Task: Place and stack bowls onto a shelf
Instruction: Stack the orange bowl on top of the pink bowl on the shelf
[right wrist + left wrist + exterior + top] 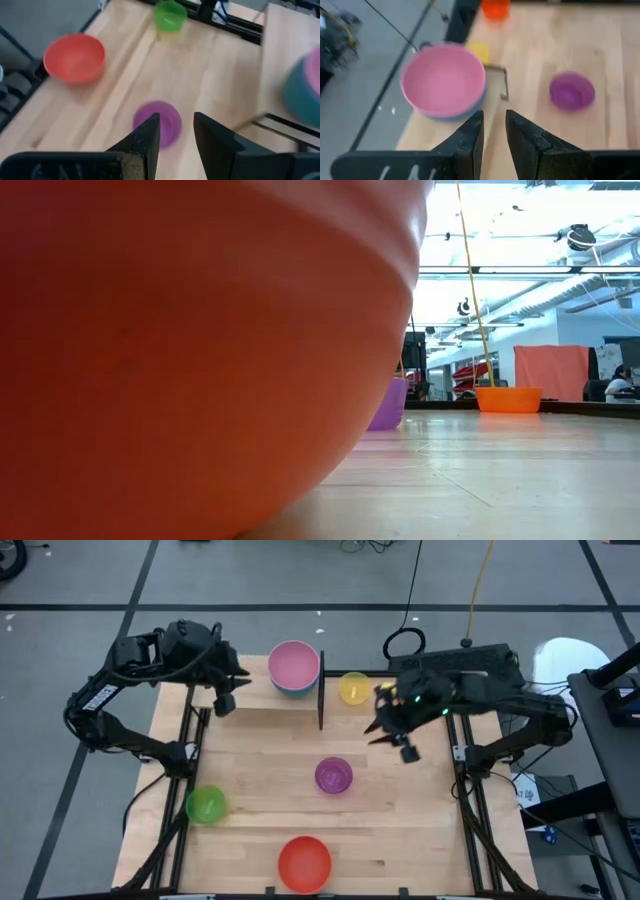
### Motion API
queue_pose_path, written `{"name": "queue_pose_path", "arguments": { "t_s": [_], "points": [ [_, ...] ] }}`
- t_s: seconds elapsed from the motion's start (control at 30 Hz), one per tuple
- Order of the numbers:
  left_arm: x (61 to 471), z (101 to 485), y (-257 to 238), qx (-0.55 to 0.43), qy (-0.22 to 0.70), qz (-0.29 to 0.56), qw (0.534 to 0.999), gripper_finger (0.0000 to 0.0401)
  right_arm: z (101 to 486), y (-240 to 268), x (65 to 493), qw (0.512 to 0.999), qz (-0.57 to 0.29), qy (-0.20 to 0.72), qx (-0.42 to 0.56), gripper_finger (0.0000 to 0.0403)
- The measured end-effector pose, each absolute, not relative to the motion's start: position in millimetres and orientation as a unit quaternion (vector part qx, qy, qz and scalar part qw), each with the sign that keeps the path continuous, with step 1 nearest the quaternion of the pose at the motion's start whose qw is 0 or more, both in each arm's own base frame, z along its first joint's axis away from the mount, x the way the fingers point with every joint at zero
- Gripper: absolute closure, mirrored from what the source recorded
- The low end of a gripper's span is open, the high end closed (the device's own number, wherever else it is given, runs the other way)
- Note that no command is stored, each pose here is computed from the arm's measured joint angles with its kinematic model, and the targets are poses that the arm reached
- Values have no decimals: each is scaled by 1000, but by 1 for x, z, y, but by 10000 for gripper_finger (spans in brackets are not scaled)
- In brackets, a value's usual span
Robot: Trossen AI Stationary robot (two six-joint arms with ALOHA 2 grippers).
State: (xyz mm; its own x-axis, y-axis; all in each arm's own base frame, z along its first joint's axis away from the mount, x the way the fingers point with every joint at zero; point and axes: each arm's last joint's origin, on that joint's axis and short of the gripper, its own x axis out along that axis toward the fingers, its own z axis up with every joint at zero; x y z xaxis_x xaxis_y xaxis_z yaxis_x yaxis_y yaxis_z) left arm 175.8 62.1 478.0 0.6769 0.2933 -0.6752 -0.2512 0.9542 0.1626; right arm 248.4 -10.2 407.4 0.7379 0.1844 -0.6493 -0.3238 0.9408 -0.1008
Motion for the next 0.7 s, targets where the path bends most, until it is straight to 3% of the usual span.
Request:
{"name": "queue_pose_path", "arguments": {
  "t_s": [0.2, 0.37, 0.5, 0.7],
  "points": [
    [174, 464, 40, -27, 436, 34, 899, 313, 383, 10, 271, 946, 143, 278, -86, 289],
    [182, 454, 15, -46, 456, -54, 887, 313, 380, 19, 278, 962, 80, 249, -84, 289],
    [188, 442, -4, -62, 478, -64, 874, 313, 380, 24, 278, 965, 29, 249, -81, 289],
    [199, 409, -30, -50, 525, -14, 850, 313, 381, 28, 277, 966, -12, 246, -74, 289]
  ]
}}
